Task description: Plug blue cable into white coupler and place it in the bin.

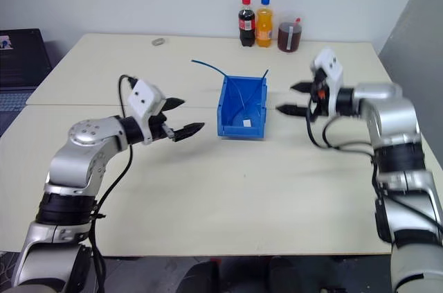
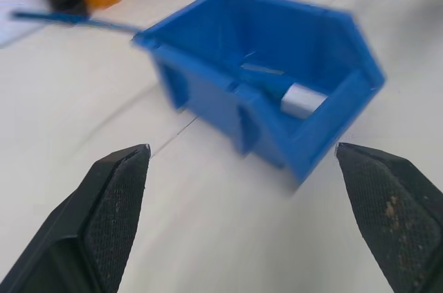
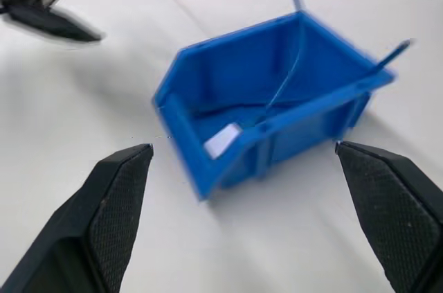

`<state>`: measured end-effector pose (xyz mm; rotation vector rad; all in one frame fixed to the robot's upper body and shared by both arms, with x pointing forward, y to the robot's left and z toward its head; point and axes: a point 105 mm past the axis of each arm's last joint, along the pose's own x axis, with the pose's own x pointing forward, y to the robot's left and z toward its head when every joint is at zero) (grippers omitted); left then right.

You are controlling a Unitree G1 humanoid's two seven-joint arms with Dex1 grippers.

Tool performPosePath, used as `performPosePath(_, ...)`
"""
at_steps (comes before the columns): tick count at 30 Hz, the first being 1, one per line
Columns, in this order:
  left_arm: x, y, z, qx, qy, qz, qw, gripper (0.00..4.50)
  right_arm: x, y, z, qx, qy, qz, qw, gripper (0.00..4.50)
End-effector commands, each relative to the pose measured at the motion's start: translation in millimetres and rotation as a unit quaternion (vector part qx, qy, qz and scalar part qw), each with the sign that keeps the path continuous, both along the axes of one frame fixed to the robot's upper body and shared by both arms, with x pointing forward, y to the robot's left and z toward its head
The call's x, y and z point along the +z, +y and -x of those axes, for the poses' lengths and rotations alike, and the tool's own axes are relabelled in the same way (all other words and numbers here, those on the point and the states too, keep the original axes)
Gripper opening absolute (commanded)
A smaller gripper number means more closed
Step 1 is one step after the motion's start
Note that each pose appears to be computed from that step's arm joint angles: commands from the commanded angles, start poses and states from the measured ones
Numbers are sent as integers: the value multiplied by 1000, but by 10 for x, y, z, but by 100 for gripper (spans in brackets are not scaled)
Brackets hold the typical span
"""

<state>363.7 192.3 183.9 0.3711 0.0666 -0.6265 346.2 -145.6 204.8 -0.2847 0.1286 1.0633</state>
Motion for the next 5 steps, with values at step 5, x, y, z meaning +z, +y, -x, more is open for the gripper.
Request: performPosePath(5,125,305,147,25,-18,20,999,450,-56,27,421,-23,-84,1,996,449)
